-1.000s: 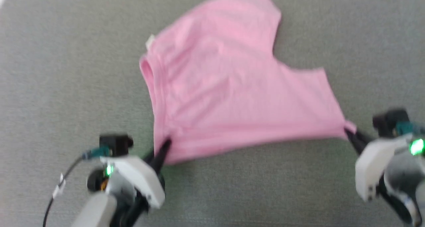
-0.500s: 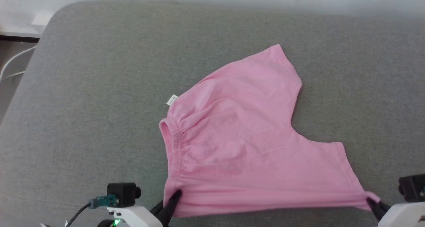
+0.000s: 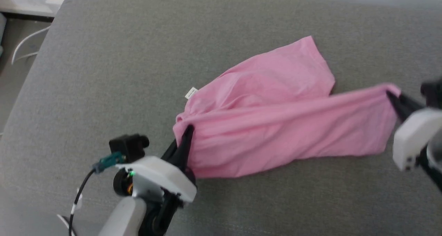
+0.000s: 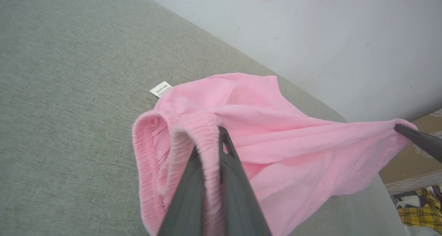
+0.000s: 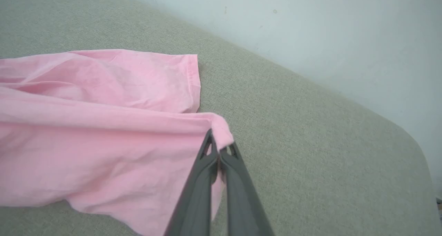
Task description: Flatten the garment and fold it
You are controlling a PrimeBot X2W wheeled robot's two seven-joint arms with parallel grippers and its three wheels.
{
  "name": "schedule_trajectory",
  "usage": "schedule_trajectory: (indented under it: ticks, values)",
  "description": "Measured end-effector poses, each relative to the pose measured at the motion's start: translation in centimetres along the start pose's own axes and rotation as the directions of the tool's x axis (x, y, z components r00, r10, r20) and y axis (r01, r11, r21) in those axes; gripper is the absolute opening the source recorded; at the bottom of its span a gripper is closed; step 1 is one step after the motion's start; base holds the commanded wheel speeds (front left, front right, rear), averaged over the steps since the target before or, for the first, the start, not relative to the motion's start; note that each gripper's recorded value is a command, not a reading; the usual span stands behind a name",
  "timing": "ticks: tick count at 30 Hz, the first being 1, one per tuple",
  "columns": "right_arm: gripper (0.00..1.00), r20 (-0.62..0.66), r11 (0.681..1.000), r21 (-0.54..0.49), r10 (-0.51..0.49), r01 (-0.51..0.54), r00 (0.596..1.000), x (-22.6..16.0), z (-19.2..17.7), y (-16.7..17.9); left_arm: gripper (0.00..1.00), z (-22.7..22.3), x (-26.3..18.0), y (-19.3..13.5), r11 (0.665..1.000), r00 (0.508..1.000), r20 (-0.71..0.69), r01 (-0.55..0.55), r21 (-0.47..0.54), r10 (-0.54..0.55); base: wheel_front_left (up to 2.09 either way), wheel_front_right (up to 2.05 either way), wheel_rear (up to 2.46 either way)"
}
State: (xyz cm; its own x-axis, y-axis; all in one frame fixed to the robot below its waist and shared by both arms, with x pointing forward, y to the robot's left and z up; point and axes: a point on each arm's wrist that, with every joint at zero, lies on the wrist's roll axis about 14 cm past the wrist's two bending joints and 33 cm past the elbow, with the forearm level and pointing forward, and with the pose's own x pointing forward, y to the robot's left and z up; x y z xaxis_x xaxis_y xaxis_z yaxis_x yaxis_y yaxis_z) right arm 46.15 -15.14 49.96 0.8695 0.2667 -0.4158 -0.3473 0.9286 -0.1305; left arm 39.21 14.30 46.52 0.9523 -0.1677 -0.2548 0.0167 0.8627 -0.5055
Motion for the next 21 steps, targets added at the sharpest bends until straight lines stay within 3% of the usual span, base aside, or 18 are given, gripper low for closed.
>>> schedule_trajectory:
  ticks: [13,21]
  values:
    - [0.00,-0.042,0.986,-0.121,0.114,-0.118,0.993,13.2,3.7,0.8,0.00,0.3,5.0,3.2,0.990,0.990,0.063,-0.122,-0.077,0.127,0.00,0.00,0.00]
    - [0.00,-0.137,0.969,-0.155,0.170,-0.191,0.976,19.7,2.4,3.1,0.00,-0.6,6.4,5.7,0.978,0.980,0.059,-0.186,-0.095,0.192,0.00,0.00,0.00]
